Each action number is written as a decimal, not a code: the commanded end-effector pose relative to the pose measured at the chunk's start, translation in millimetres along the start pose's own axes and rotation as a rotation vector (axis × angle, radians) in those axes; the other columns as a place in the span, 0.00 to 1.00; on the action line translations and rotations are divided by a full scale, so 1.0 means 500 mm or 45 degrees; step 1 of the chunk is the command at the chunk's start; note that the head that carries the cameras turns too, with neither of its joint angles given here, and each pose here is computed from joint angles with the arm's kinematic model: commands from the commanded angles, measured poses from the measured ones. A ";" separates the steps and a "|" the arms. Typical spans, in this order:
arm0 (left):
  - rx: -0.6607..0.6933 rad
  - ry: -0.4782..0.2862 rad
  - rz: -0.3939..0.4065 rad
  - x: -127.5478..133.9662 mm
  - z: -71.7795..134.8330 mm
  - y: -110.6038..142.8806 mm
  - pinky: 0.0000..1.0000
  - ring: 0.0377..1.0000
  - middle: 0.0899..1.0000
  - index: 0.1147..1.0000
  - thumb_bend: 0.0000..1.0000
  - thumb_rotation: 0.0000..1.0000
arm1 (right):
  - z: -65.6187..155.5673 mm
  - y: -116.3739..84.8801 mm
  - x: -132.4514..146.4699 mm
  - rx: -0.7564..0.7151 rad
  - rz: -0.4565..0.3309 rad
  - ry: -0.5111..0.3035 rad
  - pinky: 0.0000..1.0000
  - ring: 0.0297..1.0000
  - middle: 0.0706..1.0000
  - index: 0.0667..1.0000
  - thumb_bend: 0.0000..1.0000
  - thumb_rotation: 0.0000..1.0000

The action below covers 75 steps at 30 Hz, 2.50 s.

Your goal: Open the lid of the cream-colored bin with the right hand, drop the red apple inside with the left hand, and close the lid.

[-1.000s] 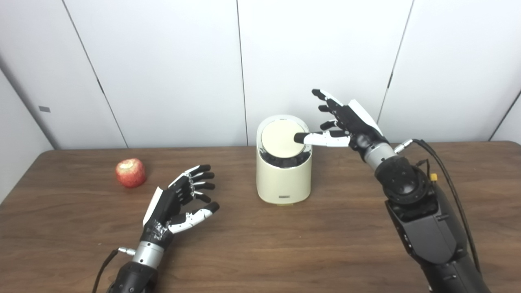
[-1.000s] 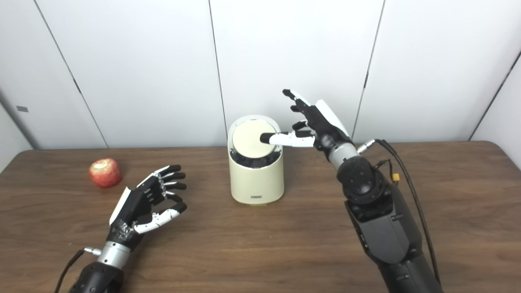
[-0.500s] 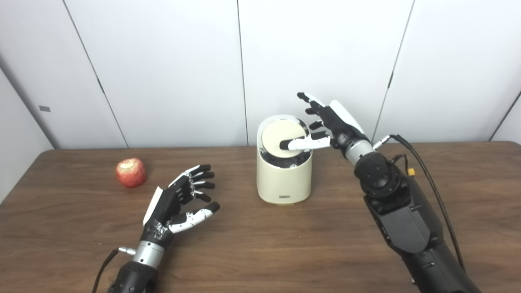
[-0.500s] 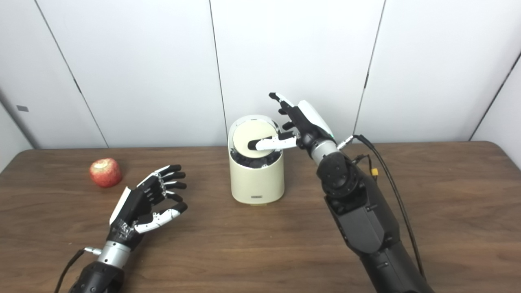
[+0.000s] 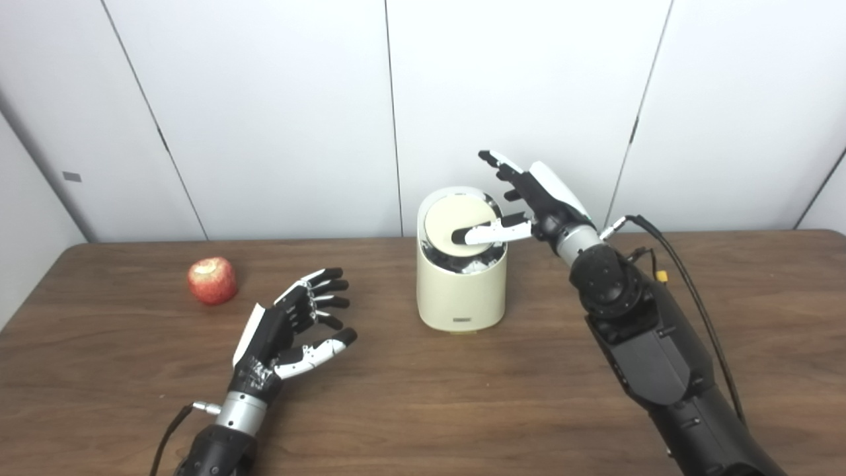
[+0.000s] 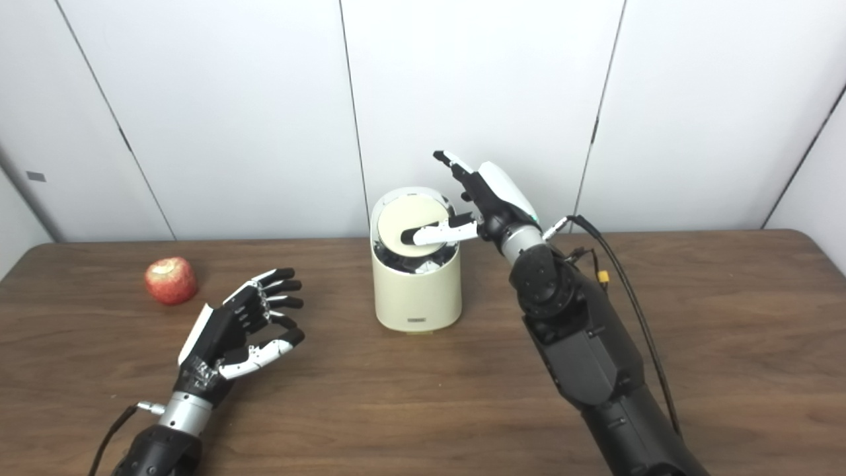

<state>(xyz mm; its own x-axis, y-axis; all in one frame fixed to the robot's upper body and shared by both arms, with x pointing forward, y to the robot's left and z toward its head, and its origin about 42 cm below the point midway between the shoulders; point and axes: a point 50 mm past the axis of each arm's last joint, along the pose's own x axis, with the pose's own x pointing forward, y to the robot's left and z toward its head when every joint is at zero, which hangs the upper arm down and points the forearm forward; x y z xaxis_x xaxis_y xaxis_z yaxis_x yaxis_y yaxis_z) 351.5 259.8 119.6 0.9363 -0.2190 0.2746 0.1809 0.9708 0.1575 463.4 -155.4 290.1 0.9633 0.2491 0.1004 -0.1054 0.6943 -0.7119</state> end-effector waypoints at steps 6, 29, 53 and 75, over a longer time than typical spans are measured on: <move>-0.070 0.099 0.003 -0.048 -0.043 -0.038 0.55 0.69 0.76 0.81 0.65 0.12 | 0.039 -0.056 0.017 -0.053 -0.103 -0.118 0.72 0.87 0.94 0.93 0.75 0.33; -0.060 0.098 0.004 -0.048 -0.034 -0.040 0.55 0.69 0.76 0.81 0.65 0.12 | 0.043 -0.030 0.010 -0.261 -0.088 -0.117 0.70 0.86 0.90 0.90 0.86 0.21; -0.053 0.099 0.010 -0.052 -0.022 -0.046 0.56 0.68 0.76 0.81 0.65 0.13 | 0.142 -0.022 0.053 -0.694 0.209 0.161 0.70 0.87 0.95 0.89 0.88 0.14; -0.059 0.102 0.004 -0.047 -0.026 -0.042 0.55 0.68 0.75 0.81 0.67 0.15 | 0.092 -0.080 -0.031 -0.349 -0.053 0.006 0.60 0.79 0.86 0.85 0.83 0.23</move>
<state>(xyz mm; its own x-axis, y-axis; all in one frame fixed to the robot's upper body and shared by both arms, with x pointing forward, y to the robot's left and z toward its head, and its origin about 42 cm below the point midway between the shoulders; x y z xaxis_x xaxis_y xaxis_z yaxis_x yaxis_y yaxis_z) 341.8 249.8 120.7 0.9389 -0.2221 0.2629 0.1855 0.9701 0.1567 443.3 -148.1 320.9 0.9721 0.2342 0.0115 -0.0997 0.4573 -0.8837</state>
